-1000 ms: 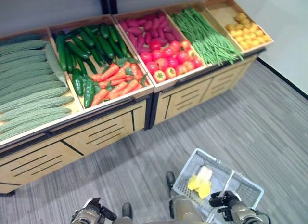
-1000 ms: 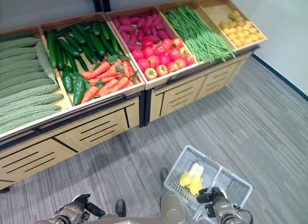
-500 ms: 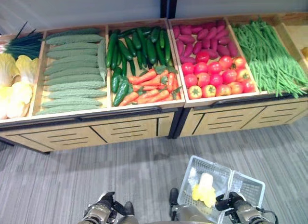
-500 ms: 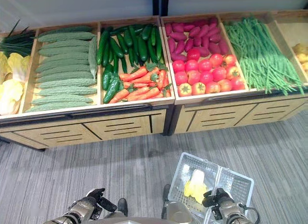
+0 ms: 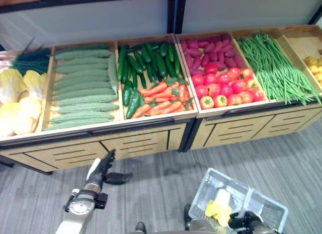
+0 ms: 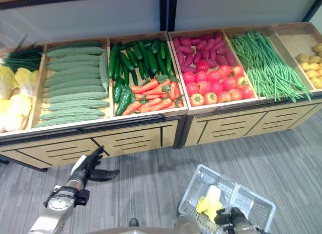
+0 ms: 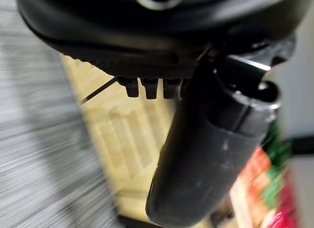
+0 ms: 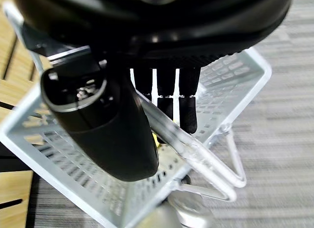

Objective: Get the vegetables into the basket

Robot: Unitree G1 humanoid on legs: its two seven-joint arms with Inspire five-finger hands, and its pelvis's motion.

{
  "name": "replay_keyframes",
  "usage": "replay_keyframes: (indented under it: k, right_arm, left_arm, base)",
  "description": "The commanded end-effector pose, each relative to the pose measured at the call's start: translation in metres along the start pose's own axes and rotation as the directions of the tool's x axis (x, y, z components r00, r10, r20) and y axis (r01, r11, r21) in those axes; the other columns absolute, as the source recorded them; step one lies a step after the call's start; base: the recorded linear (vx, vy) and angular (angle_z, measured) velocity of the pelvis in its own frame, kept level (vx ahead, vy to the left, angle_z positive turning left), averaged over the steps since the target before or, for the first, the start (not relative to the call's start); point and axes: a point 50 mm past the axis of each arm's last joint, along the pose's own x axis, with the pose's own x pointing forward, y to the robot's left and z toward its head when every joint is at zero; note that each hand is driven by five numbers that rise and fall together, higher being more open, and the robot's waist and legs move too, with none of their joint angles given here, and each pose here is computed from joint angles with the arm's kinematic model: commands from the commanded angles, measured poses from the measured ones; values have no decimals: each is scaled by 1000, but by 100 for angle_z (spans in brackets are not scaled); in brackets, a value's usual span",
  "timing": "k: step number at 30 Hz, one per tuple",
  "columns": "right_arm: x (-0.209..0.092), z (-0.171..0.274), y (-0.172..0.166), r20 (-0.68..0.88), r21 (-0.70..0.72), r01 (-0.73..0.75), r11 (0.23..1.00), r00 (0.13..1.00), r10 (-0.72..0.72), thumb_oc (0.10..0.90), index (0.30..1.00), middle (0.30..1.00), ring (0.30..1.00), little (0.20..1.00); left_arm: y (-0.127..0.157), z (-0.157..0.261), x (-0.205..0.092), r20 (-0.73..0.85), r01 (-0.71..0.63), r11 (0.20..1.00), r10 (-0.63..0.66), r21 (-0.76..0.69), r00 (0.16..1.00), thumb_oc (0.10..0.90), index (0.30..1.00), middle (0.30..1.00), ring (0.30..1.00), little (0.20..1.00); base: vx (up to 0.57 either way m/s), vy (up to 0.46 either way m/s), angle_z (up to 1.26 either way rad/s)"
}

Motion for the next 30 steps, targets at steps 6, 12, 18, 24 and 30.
replay_keyframes:
  k: [6,12,18,24,30]
  right_arm:
    - [-1,-12,11,-38,-145,-47,988,998,42,400,300,300,300,300]
    - [-1,-19,5,-50,-194,-29,981,999,19,400,300,300,300,300]
    - [0,6,-6,54,-234,45,971,998,-33,400,300,300,300,300]
    - [0,30,-10,147,-171,108,979,986,-83,400,300,300,300,300]
    - [1,50,-3,187,-161,114,980,979,-83,400,300,300,300,300]
  left_arm:
    - [60,137,41,508,-480,803,267,353,819,900,1000,1000,1000,1000]
    - [80,197,53,646,-657,578,269,485,714,900,1000,1000,1000,1000]
    - [103,271,61,739,-781,325,271,533,617,900,1000,1000,1000,1000]
    - [116,311,62,754,-827,254,340,501,561,900,1000,1000,1000,1000]
    - [131,334,60,732,-818,140,380,558,565,900,1000,1000,1000,1000]
  base:
    - [7,-14,-9]
    - [20,-16,-10]
    - [-80,-6,-13]
    - [-77,-21,-9]
    - [5,-33,-31]
